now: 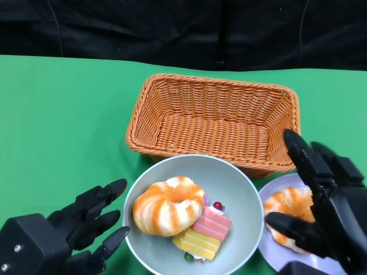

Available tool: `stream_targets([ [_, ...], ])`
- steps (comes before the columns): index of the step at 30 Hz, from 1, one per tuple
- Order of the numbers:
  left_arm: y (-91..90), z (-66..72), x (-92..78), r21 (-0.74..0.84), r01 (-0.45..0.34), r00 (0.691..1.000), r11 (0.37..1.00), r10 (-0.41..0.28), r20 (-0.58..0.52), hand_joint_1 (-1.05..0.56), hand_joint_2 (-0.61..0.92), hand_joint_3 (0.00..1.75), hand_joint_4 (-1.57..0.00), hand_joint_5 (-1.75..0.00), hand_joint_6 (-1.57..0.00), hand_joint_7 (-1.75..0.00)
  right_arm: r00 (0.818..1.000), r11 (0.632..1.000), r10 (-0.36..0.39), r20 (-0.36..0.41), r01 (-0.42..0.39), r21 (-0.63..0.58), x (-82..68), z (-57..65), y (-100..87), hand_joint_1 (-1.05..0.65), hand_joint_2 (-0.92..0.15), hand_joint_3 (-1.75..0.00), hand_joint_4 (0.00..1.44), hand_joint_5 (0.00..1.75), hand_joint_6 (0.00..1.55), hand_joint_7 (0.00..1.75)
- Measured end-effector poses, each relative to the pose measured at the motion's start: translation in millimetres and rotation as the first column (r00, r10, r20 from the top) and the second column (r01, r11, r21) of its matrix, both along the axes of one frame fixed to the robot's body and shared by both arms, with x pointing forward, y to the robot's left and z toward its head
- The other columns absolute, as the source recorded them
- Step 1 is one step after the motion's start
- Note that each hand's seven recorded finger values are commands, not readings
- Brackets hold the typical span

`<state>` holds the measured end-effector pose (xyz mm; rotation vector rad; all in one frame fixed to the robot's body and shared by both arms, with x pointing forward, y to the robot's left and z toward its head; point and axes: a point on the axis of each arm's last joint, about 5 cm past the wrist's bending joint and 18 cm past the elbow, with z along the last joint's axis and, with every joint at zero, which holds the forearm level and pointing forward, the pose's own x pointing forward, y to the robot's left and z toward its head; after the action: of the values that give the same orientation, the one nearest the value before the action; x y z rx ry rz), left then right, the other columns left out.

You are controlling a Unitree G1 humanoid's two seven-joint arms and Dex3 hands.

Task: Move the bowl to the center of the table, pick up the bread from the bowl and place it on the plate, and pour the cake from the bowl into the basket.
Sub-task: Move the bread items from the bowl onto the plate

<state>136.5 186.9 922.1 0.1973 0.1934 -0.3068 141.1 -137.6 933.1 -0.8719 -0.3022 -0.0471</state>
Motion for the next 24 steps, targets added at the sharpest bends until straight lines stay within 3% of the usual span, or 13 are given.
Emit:
stream_targets([
  [2, -0.2, 0.0, 0.0, 0.000, 0.001, 1.000, 1.000, -0.001, 0.000, -0.72, 0.92, 0.54, -0.28, -0.11, -0.27, 0.00, 0.999, 0.998, 0.036, 0.014, -0.037, 0.054, -2.4, 2.5, 3.3, -0.50, -0.92, -0.09, 0.01, 0.68, 0.10, 0.08],
  [5, -0.2, -0.1, 0.0, 0.000, 0.001, 1.000, 1.000, -0.001, 0.000, -0.72, 0.92, 0.54, -0.29, -0.11, -0.28, -0.01, 0.995, 0.991, 0.103, 0.005, -0.103, 0.084, -2.7, 6.5, 6.7, -0.45, -0.90, -0.06, 0.18, 0.80, 0.24, 0.15],
  [8, -1.2, 0.4, 0.9, -0.003, 0.005, 1.000, 1.000, -0.005, 0.004, -0.72, 0.92, 0.54, -0.29, -0.12, -0.28, -0.01, 0.959, 0.955, 0.279, 0.046, -0.282, 0.089, -0.2, 18.3, 17.4, -0.44, -0.89, -0.03, 0.21, 0.80, 0.28, 0.16],
  [11, -1.6, 0.4, 1.0, -0.005, 0.006, 1.000, 1.000, -0.006, 0.004, -0.72, 0.92, 0.54, -0.28, -0.12, -0.28, 0.00, 0.930, 0.928, 0.361, 0.067, -0.366, 0.071, 5.2, 23.6, 23.2, -0.47, -0.87, -0.01, 0.22, 0.76, 0.30, 0.16],
  [17, -2.9, 0.1, 1.1, -0.015, 0.005, 1.000, 1.000, -0.005, 0.007, -0.69, 0.92, 0.53, -0.29, -0.12, -0.29, 0.00, 0.873, 0.873, 0.487, -0.011, -0.487, -0.008, 18.5, 16.8, 39.4, -0.51, -0.84, 0.00, 0.27, 0.67, 0.37, 0.13],
  [24, -4.3, -0.6, 0.4, -0.027, -0.001, 1.000, 1.000, 0.002, 0.008, -0.69, 0.92, 0.53, -0.30, -0.13, -0.28, 0.00, 0.840, 0.836, 0.536, -0.081, -0.542, -0.085, 29.3, 3.6, 53.7, -0.56, -0.84, -0.01, 0.29, 0.54, 0.36, 0.06],
])
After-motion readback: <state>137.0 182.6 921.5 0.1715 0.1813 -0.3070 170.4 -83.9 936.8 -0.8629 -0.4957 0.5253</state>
